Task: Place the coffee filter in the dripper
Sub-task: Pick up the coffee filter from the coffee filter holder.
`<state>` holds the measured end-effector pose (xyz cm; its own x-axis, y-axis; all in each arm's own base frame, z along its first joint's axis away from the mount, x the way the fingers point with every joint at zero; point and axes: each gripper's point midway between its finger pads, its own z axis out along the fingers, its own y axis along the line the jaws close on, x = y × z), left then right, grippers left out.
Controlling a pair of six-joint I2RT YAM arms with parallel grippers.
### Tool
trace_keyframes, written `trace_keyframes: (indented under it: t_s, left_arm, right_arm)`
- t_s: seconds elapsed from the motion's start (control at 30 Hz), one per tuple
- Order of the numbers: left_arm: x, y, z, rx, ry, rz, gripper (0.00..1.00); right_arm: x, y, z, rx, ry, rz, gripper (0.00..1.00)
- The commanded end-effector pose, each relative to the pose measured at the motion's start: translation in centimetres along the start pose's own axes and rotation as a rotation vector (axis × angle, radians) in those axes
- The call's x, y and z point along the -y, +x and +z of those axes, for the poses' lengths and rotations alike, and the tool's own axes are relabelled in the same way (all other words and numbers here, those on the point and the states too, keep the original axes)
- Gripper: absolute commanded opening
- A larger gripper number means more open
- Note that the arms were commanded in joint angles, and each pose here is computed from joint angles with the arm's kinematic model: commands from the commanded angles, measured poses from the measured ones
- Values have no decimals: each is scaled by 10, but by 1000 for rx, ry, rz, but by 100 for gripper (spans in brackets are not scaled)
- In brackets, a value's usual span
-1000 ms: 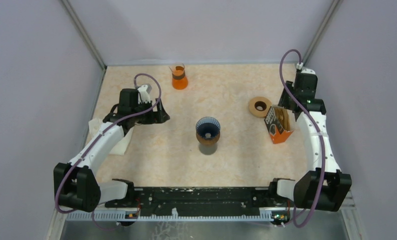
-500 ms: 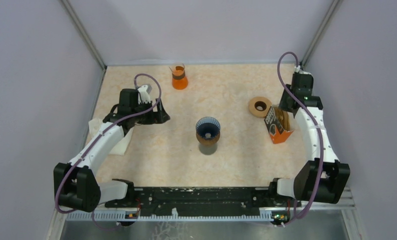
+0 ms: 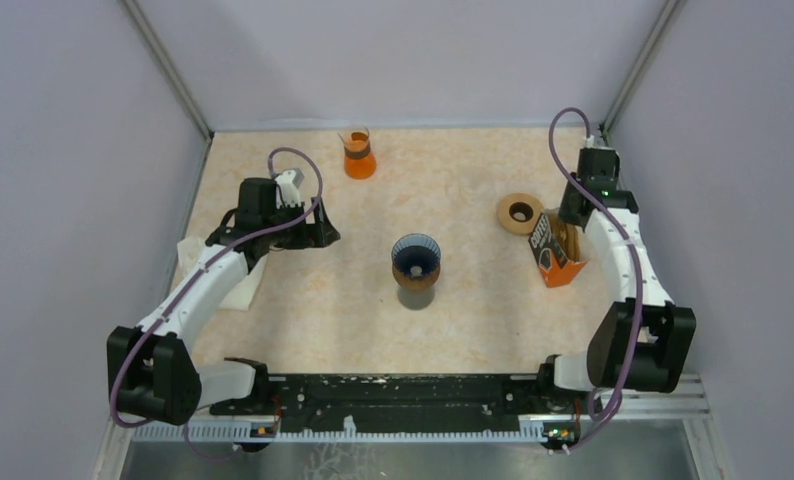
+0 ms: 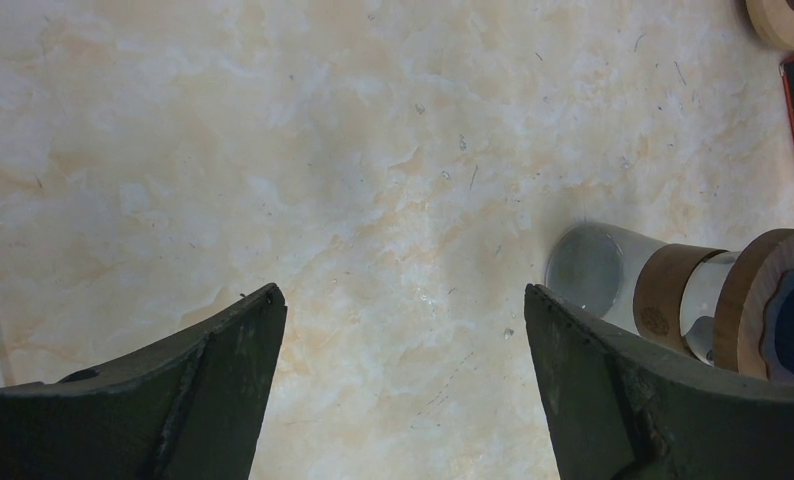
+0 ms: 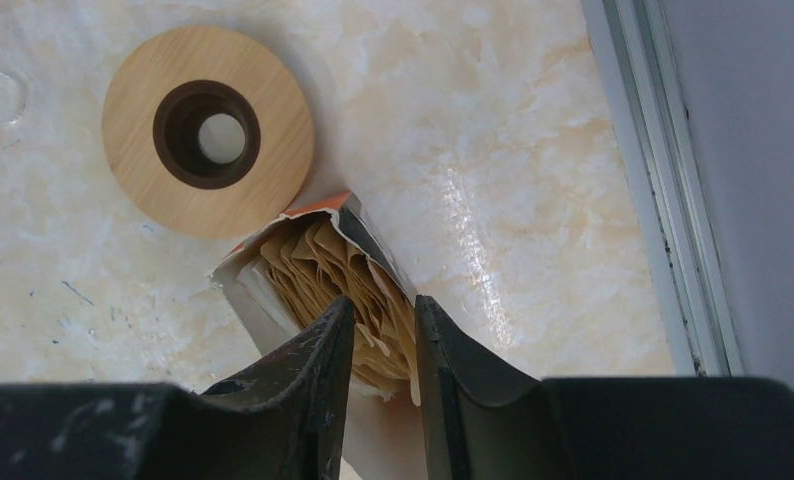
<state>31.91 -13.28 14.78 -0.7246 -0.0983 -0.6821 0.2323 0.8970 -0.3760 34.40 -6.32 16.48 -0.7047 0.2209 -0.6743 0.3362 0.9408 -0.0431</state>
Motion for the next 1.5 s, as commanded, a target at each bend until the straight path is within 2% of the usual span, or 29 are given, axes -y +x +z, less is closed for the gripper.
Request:
trace_keyframes:
  t_s: [0.0,0.17,0.43,1.0,1.47]
  left_arm:
    - [4,-8,-4,39,23,5,94]
    - [4,-9,-4,42,22,7,94]
    - [5,-8,-4,39,24,6,94]
    - [8,-7,-5,39,46,8,94]
    - [35,-12,-9,45,186,17,93]
  right_arm:
    - [5,-13,3,50,21,0,29]
    - [6,-13,7,43,31,-5,24]
    - [8,-19,-3,75,31,-6,0]
    - [8,-59,-71,245,-34,36,0]
    - [6,-75,-133,359,-114,34,0]
